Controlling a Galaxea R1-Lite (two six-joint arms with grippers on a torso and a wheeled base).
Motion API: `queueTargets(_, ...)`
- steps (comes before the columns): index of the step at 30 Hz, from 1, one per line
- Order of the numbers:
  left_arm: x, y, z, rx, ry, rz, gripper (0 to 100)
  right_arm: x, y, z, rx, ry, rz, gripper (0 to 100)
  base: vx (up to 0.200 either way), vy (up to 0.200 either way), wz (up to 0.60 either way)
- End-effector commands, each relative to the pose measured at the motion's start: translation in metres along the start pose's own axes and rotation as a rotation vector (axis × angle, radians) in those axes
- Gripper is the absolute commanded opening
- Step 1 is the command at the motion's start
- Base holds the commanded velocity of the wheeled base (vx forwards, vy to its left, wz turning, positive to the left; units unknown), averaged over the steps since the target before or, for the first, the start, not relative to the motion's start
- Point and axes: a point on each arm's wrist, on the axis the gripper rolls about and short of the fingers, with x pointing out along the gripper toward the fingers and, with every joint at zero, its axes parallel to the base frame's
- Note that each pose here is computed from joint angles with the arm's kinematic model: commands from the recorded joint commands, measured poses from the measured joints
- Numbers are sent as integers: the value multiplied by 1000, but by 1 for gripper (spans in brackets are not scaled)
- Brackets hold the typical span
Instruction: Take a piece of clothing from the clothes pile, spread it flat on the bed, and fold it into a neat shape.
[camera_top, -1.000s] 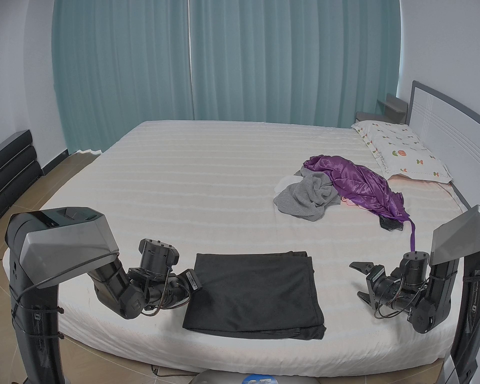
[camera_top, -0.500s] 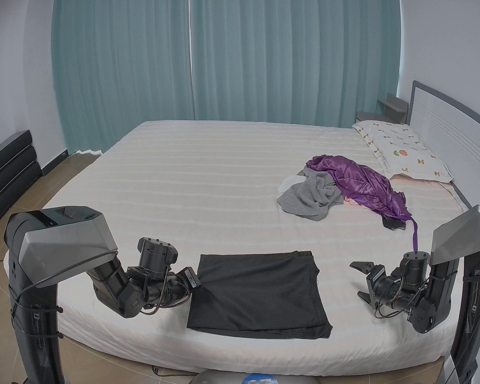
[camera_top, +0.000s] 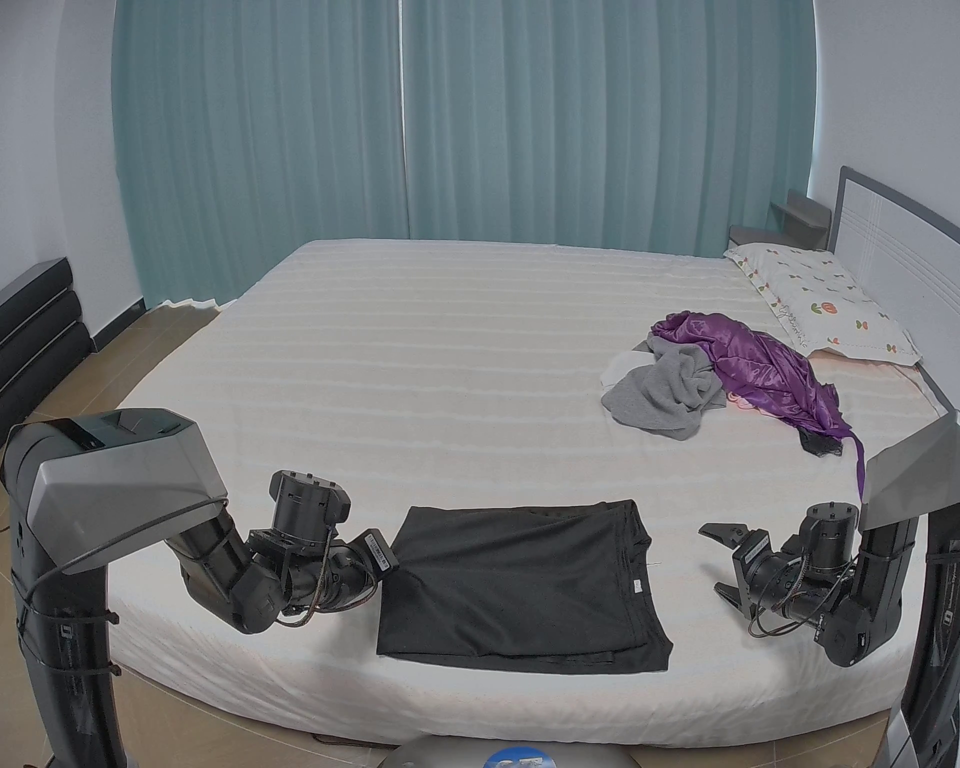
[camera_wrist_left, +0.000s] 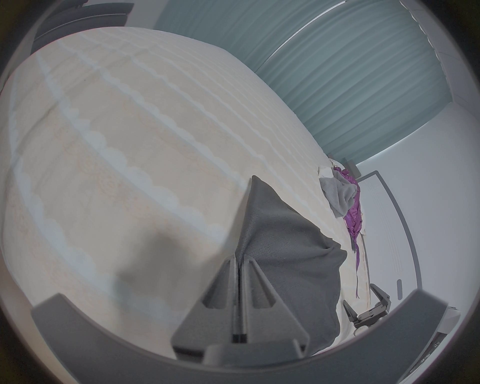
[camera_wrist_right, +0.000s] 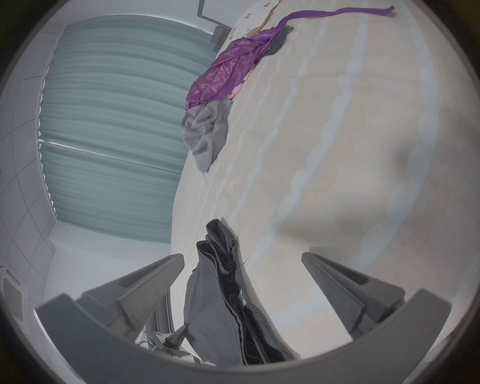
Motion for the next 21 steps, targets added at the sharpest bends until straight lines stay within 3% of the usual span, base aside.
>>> queueTargets(1, -1, 0, 2, -3, -5, -1, 0, 0, 1, 0, -3, -4, 13, 100, 0, 200, 0)
queueTargets(21, -1, 2, 6, -12, -13, -1, 0, 0, 1, 0, -3, -4, 13, 100, 0, 200, 0)
